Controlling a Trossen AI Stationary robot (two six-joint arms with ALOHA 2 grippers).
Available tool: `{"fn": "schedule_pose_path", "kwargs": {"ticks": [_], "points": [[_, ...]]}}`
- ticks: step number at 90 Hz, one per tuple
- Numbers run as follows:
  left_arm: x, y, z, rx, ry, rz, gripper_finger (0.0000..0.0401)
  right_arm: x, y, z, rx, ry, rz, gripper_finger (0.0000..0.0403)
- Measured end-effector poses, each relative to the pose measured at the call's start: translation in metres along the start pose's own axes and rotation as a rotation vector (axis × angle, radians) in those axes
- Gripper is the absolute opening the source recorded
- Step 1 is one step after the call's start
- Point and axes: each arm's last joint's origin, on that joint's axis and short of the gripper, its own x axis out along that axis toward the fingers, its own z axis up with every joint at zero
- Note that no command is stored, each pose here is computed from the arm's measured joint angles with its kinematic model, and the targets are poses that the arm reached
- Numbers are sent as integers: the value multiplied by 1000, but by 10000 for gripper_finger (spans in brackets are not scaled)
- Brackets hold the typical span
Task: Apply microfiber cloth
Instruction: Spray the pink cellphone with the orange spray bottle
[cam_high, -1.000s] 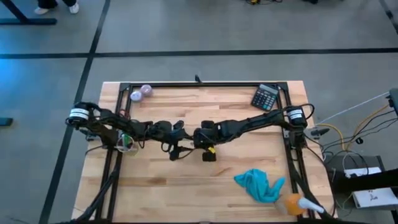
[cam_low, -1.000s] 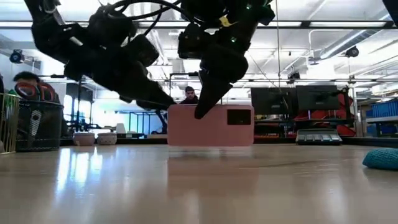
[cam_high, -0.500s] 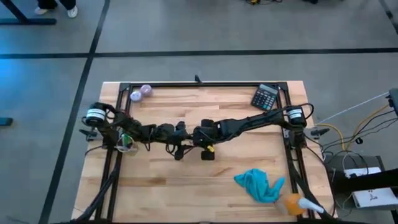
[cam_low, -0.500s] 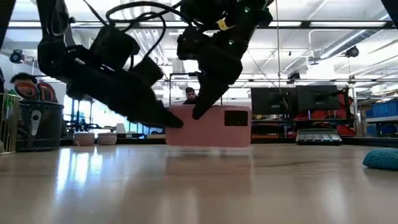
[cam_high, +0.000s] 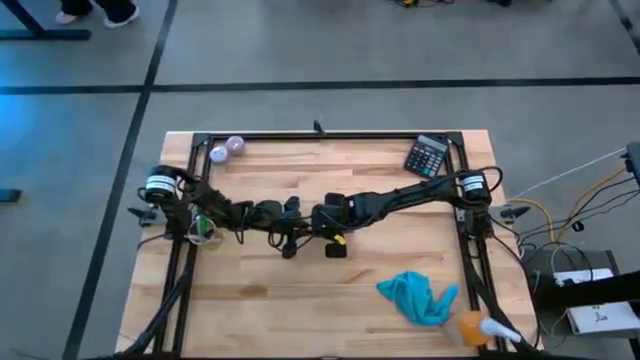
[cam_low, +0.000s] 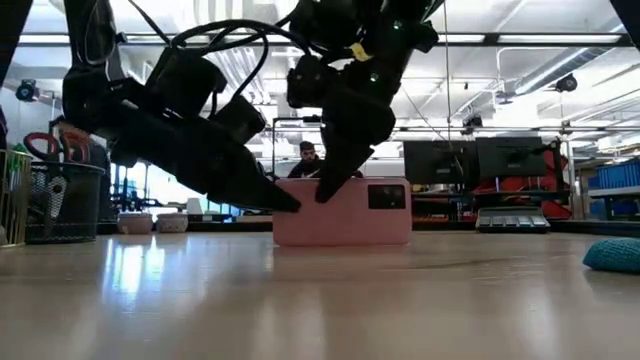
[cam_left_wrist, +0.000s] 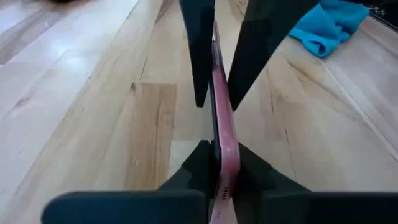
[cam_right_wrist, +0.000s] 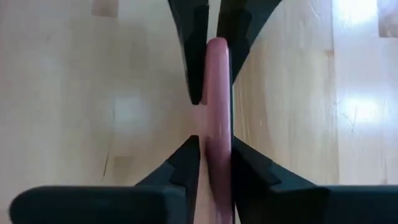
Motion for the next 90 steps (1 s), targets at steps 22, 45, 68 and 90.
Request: {"fn": "schedule_pose_path", "kwargs": {"ticks": [22,45,68,90], "points": [[0,1,-1,-10,2,31,25,-28,0,4,59,136,-5,103],[0,1,-1,-11,4,43,25,-74,6,1,319,308,-52,134],[-1,1,-2,-13,13,43,23,-117,45,-20,560,478,-105,149],[0,-2,-2,-21,18,34,23,-157,91,-40,715,555,-13,146]]}}
